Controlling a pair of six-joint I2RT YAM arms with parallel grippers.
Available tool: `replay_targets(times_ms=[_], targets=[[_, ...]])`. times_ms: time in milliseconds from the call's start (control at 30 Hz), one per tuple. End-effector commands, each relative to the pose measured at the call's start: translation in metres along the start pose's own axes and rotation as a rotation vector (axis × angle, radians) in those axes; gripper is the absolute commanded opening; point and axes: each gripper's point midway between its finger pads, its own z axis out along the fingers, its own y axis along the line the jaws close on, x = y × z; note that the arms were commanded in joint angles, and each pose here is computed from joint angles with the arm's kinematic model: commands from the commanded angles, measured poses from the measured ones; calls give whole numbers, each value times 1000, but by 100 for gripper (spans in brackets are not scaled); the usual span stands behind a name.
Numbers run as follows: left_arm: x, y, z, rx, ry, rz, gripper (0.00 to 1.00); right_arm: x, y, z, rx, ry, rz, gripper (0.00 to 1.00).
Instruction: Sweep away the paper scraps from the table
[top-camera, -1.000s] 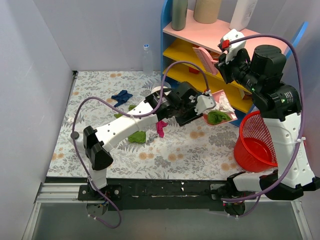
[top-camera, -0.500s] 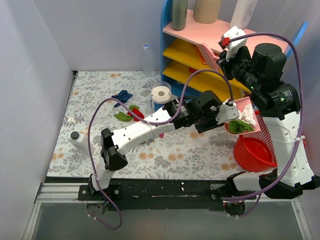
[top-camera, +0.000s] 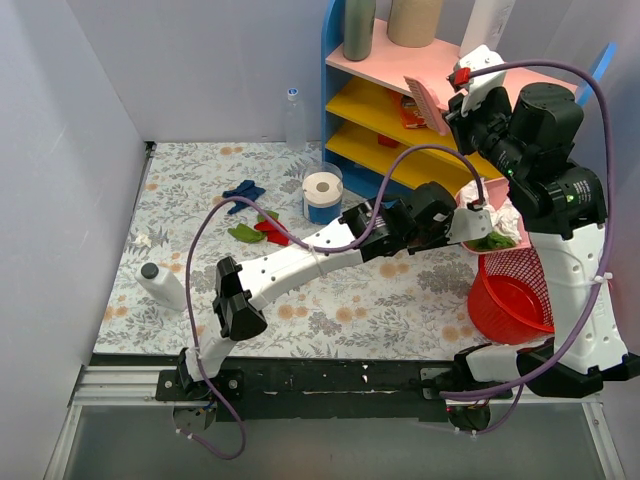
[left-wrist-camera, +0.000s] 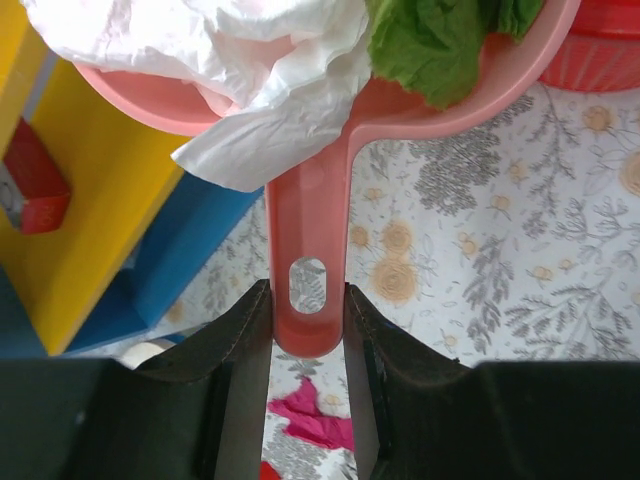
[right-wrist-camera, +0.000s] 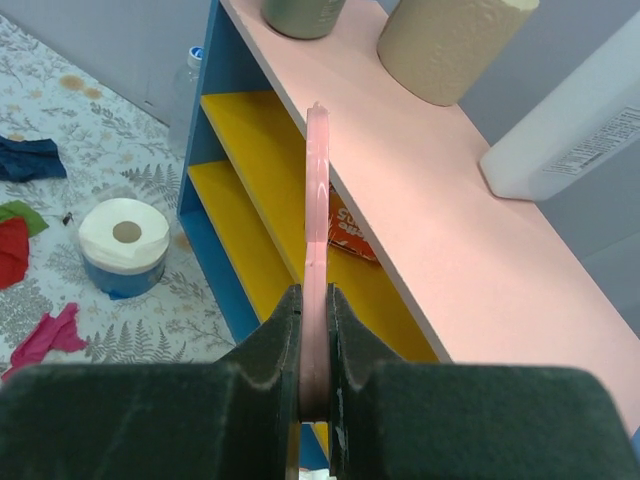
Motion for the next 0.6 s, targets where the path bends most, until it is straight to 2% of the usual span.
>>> replay_targets(times_ms=[0, 100, 333, 400, 433, 500, 567], targets=[[-34, 29, -2, -147, -91, 76, 0, -30, -17, -7, 59, -103, 13, 1], [-51, 38, 0, -204, -130, 120, 0, -28, -18, -6, 58, -98, 15, 1], [-81, 36, 18, -311, -187, 350, 0, -30, -31, -8, 95, -106, 46, 1], [-92, 37, 23, -359, -204, 447, 0, -34, -29, -8, 76, -121, 52, 1], [-86, 37, 31, -380, -174, 507, 0, -34, -30, -8, 77, -121, 55, 1], [-100, 49, 27, -480, -184, 669, 0, -33, -32, -8, 80, -120, 56, 1], [-96, 48, 32, -514, -177, 776, 0, -33, -33, -9, 83, -120, 59, 1]])
